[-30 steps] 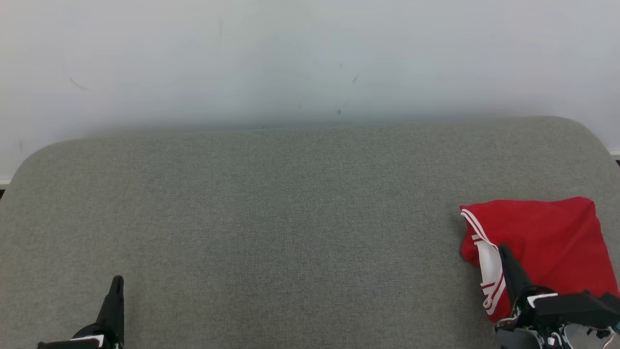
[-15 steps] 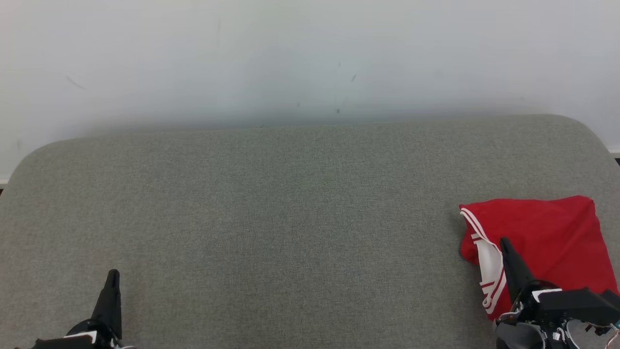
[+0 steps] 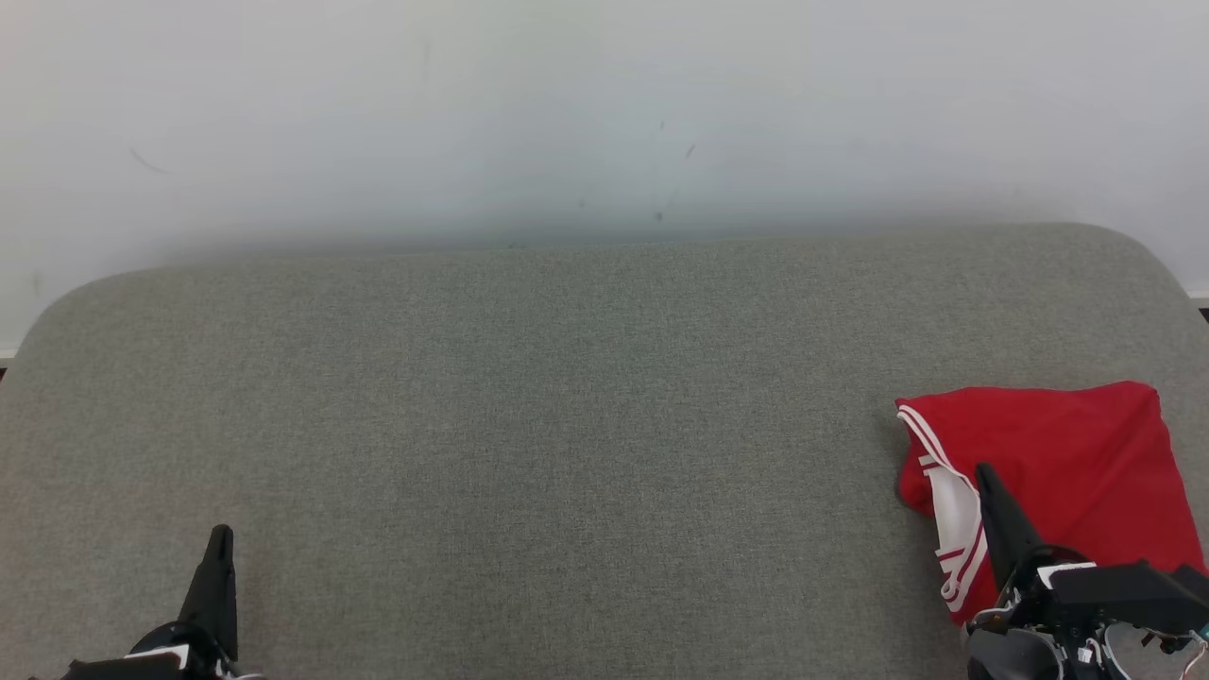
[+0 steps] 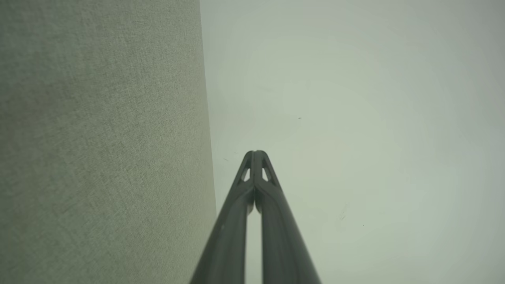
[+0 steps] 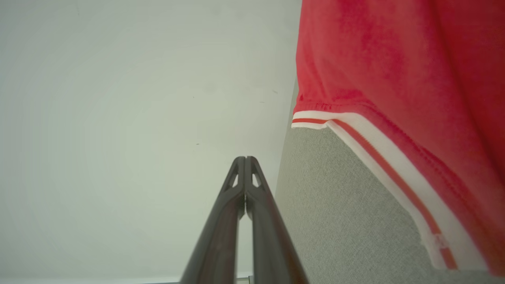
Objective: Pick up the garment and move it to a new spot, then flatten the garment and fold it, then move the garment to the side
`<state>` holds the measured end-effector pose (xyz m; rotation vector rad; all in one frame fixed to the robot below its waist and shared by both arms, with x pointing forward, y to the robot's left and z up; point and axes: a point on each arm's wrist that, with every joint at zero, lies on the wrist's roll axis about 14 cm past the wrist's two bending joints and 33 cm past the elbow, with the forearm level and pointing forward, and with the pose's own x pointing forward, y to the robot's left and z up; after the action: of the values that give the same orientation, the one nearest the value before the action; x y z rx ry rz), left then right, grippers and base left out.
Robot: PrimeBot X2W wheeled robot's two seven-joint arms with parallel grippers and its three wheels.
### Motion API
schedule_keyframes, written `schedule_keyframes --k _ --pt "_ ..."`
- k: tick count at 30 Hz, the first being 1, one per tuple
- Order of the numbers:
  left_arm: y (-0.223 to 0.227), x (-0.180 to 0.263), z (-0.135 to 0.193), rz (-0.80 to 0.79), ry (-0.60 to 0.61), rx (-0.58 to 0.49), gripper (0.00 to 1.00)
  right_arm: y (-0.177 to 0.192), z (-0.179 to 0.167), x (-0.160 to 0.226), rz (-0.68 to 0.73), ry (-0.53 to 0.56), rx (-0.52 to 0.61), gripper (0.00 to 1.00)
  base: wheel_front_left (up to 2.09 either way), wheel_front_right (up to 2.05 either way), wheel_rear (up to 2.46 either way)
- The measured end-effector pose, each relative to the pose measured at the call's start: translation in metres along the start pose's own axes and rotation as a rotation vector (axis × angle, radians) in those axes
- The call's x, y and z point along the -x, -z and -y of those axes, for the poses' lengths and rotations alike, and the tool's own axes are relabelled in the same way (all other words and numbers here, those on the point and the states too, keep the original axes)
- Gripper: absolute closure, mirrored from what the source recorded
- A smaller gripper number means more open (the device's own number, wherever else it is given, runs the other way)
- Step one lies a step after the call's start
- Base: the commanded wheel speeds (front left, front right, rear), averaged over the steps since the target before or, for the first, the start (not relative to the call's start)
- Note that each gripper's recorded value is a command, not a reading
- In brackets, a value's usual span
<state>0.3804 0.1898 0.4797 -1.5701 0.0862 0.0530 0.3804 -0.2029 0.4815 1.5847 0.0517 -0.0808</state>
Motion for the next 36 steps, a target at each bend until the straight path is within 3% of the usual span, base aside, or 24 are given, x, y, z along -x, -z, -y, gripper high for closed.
schedule_keyframes --k 36 --pt "0.0001 0.0000 0.0000 0.000 0.000 0.000 1.00 0.0000 -0.0002 0.0000 0.000 -0.001 0.000 1.00 0.00 0.00 0.00"
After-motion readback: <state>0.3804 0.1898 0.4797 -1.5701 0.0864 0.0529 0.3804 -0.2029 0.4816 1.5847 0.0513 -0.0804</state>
